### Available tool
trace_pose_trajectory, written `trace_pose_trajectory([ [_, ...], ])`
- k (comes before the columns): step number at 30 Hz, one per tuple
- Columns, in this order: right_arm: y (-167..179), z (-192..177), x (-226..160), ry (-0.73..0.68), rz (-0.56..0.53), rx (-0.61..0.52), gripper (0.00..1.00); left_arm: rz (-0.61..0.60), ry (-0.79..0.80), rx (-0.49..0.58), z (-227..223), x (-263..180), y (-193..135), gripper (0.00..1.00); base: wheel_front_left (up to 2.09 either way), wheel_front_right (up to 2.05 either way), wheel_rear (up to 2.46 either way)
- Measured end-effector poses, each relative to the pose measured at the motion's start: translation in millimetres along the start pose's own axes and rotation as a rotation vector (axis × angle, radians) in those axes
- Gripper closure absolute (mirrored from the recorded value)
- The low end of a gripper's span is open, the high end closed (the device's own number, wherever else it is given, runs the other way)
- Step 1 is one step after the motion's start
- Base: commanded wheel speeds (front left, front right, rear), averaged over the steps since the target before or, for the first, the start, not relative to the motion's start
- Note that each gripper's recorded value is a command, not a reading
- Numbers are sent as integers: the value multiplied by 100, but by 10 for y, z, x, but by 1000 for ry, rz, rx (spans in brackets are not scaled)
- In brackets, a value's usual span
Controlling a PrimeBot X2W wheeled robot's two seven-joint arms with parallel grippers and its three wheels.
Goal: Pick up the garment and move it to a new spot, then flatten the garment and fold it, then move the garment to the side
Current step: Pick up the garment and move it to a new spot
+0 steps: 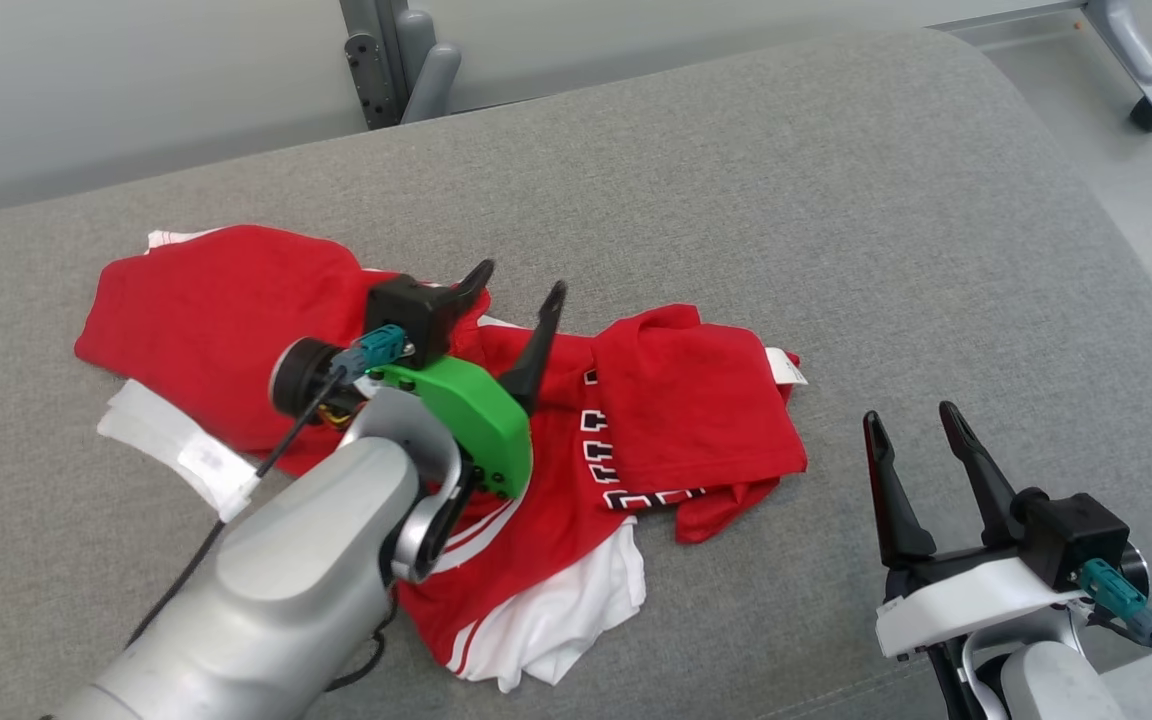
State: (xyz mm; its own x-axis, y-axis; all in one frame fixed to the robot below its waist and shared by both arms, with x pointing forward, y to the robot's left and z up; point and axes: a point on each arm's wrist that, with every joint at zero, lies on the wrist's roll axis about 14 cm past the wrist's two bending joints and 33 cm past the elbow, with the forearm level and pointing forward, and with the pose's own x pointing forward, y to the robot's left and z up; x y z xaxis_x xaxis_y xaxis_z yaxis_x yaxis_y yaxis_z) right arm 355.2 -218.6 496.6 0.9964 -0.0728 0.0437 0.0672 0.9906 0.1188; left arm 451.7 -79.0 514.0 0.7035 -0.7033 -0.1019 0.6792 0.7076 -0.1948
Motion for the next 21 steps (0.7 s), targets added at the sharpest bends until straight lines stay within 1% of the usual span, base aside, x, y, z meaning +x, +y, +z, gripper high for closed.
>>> trace_pose_trajectory([
  [4,-59,-14,-46,5,-21,9,0,66,138,70,-271,-135,300,0,0,0,0],
  [7,-75,-26,-48,8,-27,15,0,85,211,71,-451,-226,385,0,0,0,0],
  [12,-73,-49,-46,14,-29,30,0,132,270,118,-607,-302,544,0,0,0,0],
  [16,-94,-36,-50,10,-36,34,0,145,309,165,-685,-365,622,0,0,0,0],
  [17,-95,-35,-50,9,-36,34,0,146,315,176,-698,-381,636,59,0,0,0],
  [18,-95,-35,-50,9,-36,34,0,146,315,176,-698,-381,636,98,0,0,0],
  [19,-95,-34,-50,9,-36,34,0,149,317,180,-698,-391,649,100,0,0,0],
  [21,-99,-31,-54,8,-37,35,0,149,325,180,-702,-410,659,100,0,0,0],
])
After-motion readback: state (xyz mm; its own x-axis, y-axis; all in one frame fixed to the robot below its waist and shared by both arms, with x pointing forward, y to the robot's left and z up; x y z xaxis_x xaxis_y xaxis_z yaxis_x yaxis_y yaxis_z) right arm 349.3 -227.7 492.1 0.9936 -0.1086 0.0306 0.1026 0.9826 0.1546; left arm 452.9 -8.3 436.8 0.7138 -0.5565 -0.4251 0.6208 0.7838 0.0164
